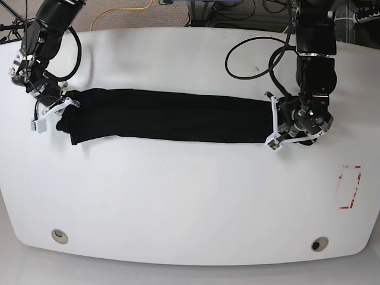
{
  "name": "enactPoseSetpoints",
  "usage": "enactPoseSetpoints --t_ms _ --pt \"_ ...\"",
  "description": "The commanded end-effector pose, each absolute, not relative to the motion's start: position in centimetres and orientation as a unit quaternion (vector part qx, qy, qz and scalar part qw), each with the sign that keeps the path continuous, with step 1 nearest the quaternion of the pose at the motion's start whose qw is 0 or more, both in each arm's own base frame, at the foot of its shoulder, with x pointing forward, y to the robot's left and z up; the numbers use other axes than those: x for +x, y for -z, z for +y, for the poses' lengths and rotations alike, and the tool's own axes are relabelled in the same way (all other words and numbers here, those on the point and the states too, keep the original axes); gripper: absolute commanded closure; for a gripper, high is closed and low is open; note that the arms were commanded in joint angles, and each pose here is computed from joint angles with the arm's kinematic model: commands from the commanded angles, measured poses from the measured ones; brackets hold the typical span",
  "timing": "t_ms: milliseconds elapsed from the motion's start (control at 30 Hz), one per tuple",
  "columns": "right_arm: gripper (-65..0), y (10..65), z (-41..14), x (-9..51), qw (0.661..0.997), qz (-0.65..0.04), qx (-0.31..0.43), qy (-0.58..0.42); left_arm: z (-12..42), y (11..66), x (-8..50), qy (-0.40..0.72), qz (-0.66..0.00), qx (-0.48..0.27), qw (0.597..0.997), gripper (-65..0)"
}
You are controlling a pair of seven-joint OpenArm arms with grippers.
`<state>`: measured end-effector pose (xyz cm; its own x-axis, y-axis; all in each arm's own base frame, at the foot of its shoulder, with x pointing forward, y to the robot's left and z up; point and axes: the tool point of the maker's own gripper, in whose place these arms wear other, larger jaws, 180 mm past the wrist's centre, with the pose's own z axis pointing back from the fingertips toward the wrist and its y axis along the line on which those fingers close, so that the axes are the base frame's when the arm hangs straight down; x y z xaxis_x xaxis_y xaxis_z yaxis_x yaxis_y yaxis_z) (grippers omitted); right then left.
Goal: Fold the T-shirt properly
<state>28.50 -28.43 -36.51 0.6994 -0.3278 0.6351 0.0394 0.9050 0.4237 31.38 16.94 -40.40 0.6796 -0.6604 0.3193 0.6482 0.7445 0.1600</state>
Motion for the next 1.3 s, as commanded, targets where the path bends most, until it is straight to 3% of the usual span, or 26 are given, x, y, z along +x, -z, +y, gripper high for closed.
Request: enactPoseSetpoints --t_ms 0,367,967,1267 --pt "0.0 33.2 -29.1 29.5 0.889 -0.415 0.173 0.083 16.9 39.8 32.0 0.356 -0.191 0.019 0.914 0.0" --pt "0.0 28.6 -27.5 29.5 0.889 -0.437 0.137 0.015 13.5 40.4 31.7 0.386 -0.189 -0.003 0.903 0.0" --pt "0.0 30.3 -15.0 30.2 0.861 -0.429 0.273 -0.004 11.3 40.7 31.3 0.399 -0.189 -0.021 0.897 0.0" --pt "0.0 29.9 -12.2 31.0 0.844 -0.436 0.313 0.015 11.4 41.0 31.0 0.396 -0.185 -0.024 0.899 0.0"
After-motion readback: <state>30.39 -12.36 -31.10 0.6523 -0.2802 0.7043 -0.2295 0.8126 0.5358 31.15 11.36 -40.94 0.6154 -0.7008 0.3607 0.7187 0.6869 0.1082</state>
